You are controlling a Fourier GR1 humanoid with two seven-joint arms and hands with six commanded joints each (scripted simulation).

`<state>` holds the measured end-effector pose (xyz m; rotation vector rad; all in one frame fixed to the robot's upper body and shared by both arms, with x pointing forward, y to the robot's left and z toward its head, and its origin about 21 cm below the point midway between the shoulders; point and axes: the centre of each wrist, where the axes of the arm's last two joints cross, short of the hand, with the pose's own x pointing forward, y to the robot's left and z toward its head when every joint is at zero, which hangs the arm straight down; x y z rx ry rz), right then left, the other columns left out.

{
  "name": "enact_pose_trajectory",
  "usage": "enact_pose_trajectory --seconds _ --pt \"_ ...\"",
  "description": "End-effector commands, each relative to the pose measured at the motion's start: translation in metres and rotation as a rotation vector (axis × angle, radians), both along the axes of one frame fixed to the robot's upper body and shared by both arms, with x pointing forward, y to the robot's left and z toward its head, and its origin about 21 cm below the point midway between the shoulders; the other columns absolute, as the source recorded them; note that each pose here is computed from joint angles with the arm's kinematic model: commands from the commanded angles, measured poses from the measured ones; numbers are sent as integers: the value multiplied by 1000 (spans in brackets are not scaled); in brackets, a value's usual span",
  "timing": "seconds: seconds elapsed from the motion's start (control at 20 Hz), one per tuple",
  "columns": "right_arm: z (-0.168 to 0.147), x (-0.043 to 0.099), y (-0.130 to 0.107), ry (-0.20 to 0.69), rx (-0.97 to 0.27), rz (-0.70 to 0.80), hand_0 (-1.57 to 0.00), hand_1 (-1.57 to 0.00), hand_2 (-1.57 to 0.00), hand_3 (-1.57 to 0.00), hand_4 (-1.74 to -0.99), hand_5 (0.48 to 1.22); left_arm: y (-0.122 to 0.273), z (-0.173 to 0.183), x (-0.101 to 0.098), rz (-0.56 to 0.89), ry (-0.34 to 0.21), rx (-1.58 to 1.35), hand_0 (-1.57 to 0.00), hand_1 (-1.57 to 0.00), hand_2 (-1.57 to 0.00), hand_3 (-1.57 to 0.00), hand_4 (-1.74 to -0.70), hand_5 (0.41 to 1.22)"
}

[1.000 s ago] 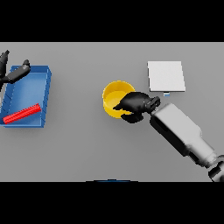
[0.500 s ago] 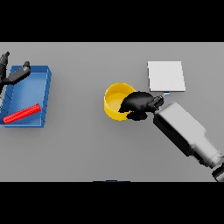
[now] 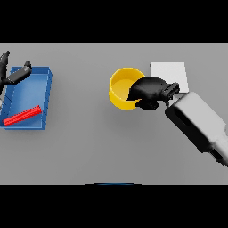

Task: Pick up the red beaker and tilt it to pour out 1 green nut into yellow bowl. Pick up the yellow bowl and place it on the metallic measuring scale.

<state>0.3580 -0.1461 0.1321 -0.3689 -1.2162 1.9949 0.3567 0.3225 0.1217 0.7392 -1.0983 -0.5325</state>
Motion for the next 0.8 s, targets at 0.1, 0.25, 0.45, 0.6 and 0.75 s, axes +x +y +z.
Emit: enact_pose_trajectory --seconds 0.1,0.25,0.45,0.6,0.75 --pt "8 -2 -6 -2 1 -25 -1567 -1567 -1557 -1248 -1720 1219 4 -2 -4 -1 5 -8 1 1 1 1 -808 723" --pt "18 0 -13 -44 5 -19 -1569 -1569 -1564 -1238 -1719 1220 3 -1 -3 -6 4 13 1 1 1 1 -800 723" --pt "30 15 -34 -107 -9 -96 -1570 -1570 -1568 -1298 -1720 1221 6 0 -7 -6 -8 6 1 1 1 1 -808 742" --pt "34 29 -53 -146 -9 -169 -1571 -1571 -1570 -1239 -1720 1221 1 6 -7 3 -9 17 1 1 1 1 -804 735" --pt "28 41 -73 -125 6 -241 -1571 -1571 -1570 -1211 -1720 1221 1 6 -9 18 16 11 1 1 1 1 -818 750"
